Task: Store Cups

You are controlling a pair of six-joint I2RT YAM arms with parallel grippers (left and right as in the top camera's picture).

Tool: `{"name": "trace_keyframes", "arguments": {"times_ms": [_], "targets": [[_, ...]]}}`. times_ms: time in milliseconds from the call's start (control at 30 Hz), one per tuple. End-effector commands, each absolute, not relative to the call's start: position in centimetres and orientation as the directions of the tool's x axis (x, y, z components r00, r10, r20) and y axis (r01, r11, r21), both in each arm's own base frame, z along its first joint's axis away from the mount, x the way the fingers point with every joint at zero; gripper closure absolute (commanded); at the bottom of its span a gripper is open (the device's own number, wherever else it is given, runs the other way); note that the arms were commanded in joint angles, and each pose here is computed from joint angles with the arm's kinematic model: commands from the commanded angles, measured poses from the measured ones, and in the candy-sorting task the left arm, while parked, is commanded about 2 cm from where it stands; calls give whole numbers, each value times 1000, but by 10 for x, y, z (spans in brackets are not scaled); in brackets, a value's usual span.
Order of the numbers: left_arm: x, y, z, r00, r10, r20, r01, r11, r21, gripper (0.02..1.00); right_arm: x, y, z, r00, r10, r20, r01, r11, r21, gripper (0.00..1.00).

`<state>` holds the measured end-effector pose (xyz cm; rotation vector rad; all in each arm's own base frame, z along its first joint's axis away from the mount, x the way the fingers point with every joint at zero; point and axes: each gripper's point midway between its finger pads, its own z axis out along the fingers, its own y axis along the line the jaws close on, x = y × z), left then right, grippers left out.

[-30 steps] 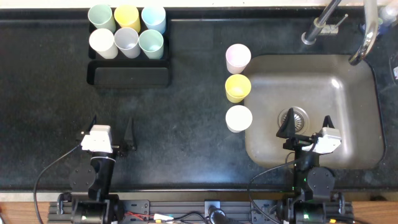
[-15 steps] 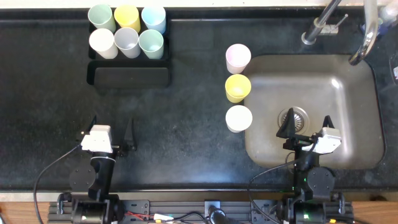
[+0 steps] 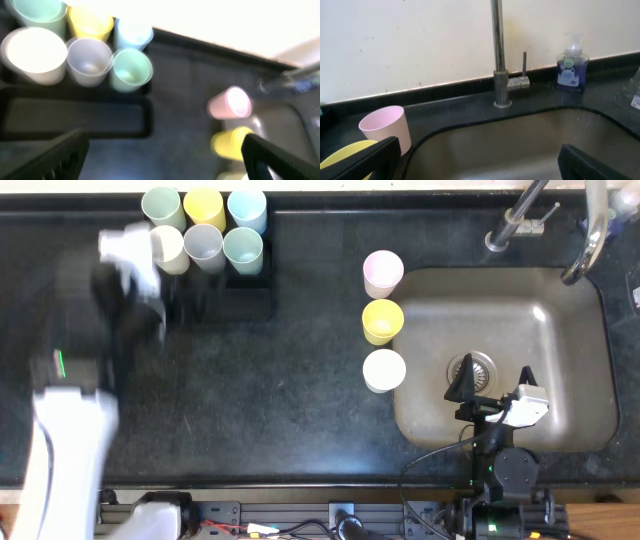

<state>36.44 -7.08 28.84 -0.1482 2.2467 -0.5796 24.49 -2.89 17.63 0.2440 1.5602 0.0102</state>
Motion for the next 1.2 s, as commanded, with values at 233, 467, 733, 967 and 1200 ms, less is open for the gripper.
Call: {"name": "trace_keyframes", "arguments": {"times_ms": [233,467,733,967,1200], "targets": [[439,-249,301,-852,-36,-522,171,924,-343,18,245,-29,172,12,158,-987,147,976,158,5],[438,-308,201,-921,-63,-385,34,970,-241,18,245,-29,172,12,158,-987,147,976,158,3],[452,-321,172,-933,-120,-340,-18,957,-289,18,245,-29,172,12,158,-987,147,976,158,3],[452,-318,146,-949,-134,-284,-56,962,-267,18,245,-29,172,12,158,-987,147,976,158,5],[454,-321,133,-956,-139,-258,-64,958,-279,18,245,-29,172,12,158,-987,147,976,158,5]]}}
